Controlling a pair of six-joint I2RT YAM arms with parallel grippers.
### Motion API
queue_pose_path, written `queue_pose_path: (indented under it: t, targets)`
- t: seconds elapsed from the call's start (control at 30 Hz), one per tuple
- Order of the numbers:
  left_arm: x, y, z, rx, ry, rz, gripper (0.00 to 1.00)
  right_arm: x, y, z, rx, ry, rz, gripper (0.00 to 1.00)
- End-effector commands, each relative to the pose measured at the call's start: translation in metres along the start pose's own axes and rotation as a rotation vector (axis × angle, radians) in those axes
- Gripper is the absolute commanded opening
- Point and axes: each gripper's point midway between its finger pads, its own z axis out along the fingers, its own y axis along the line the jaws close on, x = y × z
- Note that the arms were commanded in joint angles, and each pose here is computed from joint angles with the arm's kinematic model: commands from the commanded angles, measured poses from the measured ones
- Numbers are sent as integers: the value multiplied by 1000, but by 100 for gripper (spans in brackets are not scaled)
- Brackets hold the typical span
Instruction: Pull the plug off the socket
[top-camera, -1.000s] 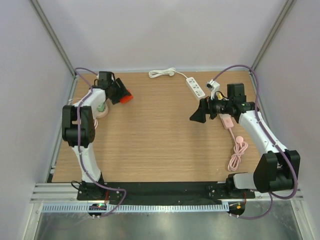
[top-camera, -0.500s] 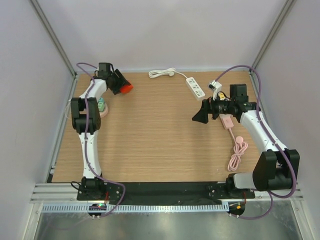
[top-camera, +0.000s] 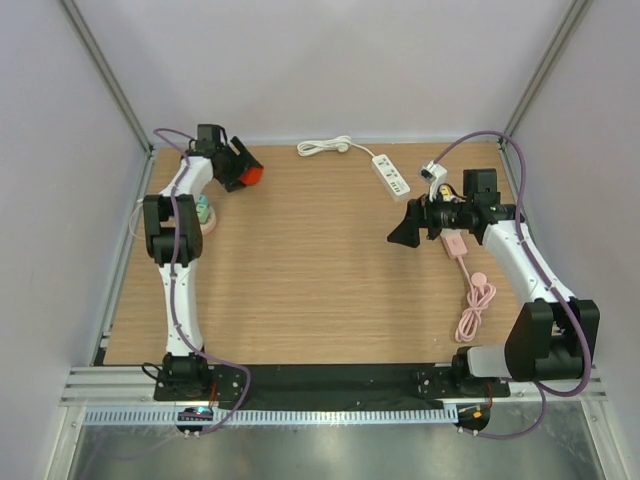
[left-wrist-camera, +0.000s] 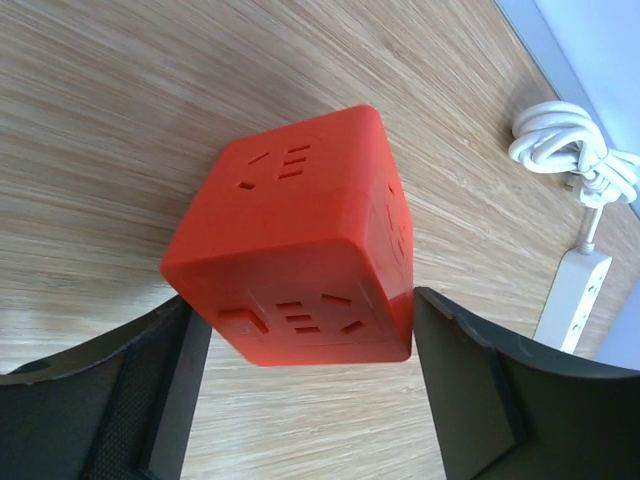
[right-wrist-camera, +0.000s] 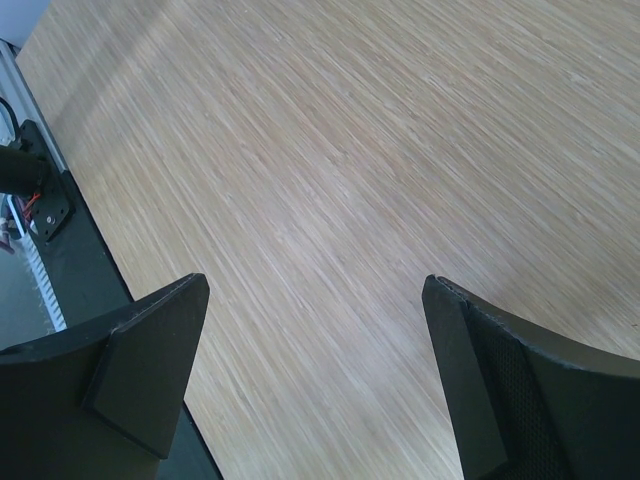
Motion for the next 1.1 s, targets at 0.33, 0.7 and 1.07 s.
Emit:
queue_pose_path:
  t: [0.33,0.7,1.07]
  targets:
    - [-63,-28,-96,47,-186,109,89,-13,3,-7,-15,-33,-47,96]
    - [-35,-46,-155,138,-189,213,89,-14,-26,-22,98,-53,-30,96]
    - [12,-81,-251,400,-288,235,90,-12,-70,-57,263,-111,26,96]
